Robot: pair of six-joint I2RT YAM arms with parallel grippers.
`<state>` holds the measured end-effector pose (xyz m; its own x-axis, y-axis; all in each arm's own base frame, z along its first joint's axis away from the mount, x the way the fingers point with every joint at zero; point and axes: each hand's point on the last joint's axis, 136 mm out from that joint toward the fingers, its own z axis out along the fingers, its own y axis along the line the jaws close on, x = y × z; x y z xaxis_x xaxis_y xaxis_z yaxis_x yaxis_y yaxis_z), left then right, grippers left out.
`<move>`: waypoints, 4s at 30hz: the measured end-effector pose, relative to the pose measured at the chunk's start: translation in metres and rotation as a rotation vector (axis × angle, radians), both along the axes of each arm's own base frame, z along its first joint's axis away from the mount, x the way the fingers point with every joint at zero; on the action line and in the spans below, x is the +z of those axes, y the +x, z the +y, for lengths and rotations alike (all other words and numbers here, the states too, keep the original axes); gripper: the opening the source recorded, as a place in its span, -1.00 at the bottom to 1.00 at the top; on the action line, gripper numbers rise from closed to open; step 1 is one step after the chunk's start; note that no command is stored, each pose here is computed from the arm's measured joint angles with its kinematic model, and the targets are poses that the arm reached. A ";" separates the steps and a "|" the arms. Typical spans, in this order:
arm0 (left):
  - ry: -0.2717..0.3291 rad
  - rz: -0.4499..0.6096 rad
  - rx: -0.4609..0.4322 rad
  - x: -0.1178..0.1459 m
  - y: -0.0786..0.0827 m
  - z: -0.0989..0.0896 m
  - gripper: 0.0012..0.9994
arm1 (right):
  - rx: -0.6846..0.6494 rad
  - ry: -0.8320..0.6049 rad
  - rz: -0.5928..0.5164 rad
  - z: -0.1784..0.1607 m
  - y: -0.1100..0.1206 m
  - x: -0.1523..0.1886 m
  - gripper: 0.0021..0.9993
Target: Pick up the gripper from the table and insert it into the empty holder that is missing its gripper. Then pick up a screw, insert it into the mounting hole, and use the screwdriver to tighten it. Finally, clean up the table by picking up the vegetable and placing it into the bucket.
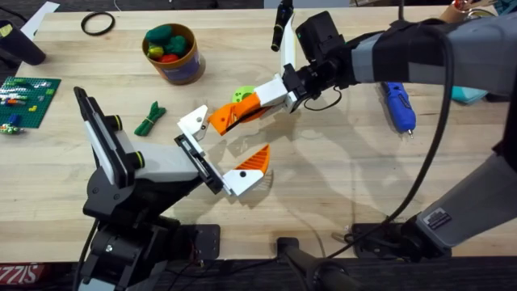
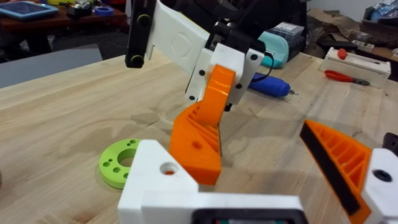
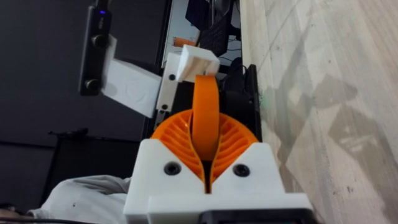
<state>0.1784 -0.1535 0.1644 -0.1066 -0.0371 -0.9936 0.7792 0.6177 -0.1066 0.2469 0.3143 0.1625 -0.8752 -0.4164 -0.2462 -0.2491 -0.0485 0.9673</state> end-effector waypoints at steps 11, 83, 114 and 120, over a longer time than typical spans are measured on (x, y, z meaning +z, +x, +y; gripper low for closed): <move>0.000 0.003 0.003 0.000 0.000 0.000 0.99 | -0.004 -0.009 0.005 0.000 0.001 -0.002 -0.99; -0.020 0.036 0.091 -0.001 0.012 0.012 0.99 | -0.021 -0.120 0.125 0.036 0.003 0.004 -0.99; -0.019 0.061 0.077 -0.002 0.010 0.013 0.99 | -0.040 -0.113 0.076 0.046 0.007 0.006 -0.99; -0.021 0.066 0.032 -0.002 0.004 0.008 0.99 | -0.056 -0.125 0.077 0.047 0.009 0.004 -0.99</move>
<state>0.1819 -0.1454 0.1623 -0.1705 -0.0621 -0.9834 0.7501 0.6390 -0.1704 0.2559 0.3611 0.1669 -0.9122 -0.3896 -0.1270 -0.1732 0.0857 0.9812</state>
